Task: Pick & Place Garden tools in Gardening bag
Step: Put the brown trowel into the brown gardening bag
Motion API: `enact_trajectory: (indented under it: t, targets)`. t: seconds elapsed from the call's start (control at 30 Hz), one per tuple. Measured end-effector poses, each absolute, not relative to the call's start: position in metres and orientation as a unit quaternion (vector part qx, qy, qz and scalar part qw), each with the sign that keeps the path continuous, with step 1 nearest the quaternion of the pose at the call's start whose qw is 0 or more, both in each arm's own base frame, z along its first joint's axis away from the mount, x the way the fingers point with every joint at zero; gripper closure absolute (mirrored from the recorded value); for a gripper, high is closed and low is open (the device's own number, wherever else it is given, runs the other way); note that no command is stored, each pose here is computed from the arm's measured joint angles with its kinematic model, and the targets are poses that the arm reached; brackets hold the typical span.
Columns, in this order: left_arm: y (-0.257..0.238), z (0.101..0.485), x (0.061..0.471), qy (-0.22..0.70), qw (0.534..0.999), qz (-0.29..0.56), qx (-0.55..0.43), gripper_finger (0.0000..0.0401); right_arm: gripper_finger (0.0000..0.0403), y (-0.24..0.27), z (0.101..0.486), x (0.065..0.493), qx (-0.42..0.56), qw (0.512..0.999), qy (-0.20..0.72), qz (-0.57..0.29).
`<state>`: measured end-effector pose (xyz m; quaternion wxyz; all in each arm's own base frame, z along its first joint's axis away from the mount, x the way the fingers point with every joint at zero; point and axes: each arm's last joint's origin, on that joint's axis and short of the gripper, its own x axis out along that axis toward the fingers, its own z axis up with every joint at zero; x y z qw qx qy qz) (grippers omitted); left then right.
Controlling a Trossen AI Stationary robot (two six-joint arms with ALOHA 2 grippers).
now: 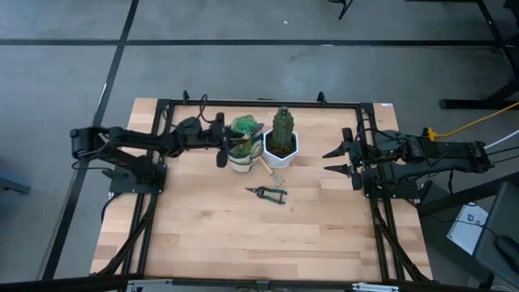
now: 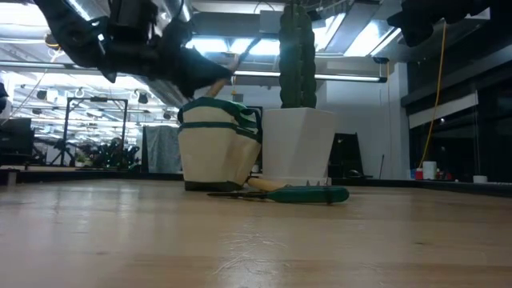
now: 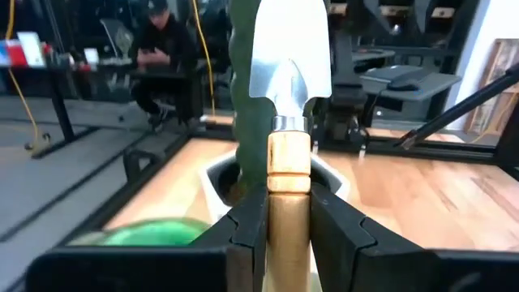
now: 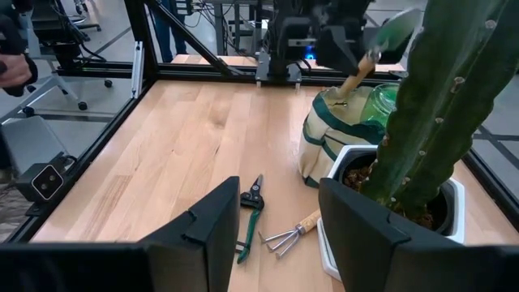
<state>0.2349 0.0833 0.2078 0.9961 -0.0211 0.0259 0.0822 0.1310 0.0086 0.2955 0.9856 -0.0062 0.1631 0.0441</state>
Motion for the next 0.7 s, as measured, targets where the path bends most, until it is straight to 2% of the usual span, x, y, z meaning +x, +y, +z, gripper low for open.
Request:
enact_trajectory:
  t: [0.5, 0.7]
  targets:
    - [0.088, 0.178, 0.245, 0.083, 0.987, 0.100, -0.091, 0.0335, 0.0231, 0.009, 0.296, 0.131, -0.006, 0.986, 0.163, 0.044]
    - [0.088, 0.178, 0.245, 0.084, 0.987, 0.100, -0.092, 0.0317, 0.0231, 0.009, 0.295, 0.131, -0.006, 0.986, 0.163, 0.044]
